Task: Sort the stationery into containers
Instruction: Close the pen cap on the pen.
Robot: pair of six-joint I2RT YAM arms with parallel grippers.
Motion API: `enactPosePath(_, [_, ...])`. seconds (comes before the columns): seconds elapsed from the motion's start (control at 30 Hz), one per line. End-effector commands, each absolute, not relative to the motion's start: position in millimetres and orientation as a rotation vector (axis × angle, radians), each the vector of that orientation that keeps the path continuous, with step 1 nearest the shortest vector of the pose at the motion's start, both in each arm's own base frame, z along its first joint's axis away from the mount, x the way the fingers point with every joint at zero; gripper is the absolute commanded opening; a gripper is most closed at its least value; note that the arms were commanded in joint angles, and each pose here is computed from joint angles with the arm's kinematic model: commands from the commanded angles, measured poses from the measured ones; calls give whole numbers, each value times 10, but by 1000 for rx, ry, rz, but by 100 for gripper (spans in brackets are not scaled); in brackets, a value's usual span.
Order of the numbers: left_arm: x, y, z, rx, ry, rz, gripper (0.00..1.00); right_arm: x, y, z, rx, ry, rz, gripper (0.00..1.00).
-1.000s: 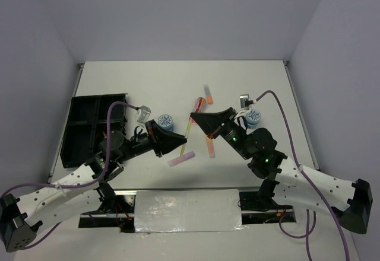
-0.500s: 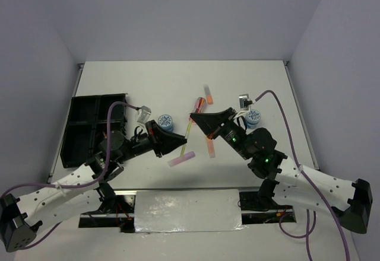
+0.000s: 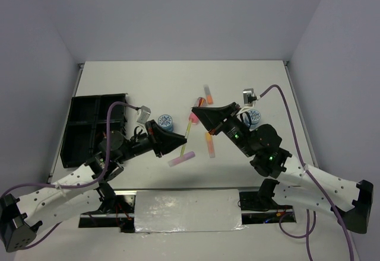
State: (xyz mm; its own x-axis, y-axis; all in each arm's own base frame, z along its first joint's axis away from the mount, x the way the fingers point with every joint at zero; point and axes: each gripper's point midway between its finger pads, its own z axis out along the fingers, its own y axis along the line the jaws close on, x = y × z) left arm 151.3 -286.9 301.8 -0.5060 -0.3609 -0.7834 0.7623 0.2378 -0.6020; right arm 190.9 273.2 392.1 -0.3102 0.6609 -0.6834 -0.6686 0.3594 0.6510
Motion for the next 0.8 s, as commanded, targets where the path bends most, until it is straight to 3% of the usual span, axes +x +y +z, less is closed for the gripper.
enactPosePath(0.0, [1473,-2830,3357,426,1423,-1457,0,1879,2721,3999,-21,1324,1323,0])
enactPosePath(0.77, [1474,-2769,3441,432,1407,-1417,0,1867,2848,3752,-54,1386,1343,0])
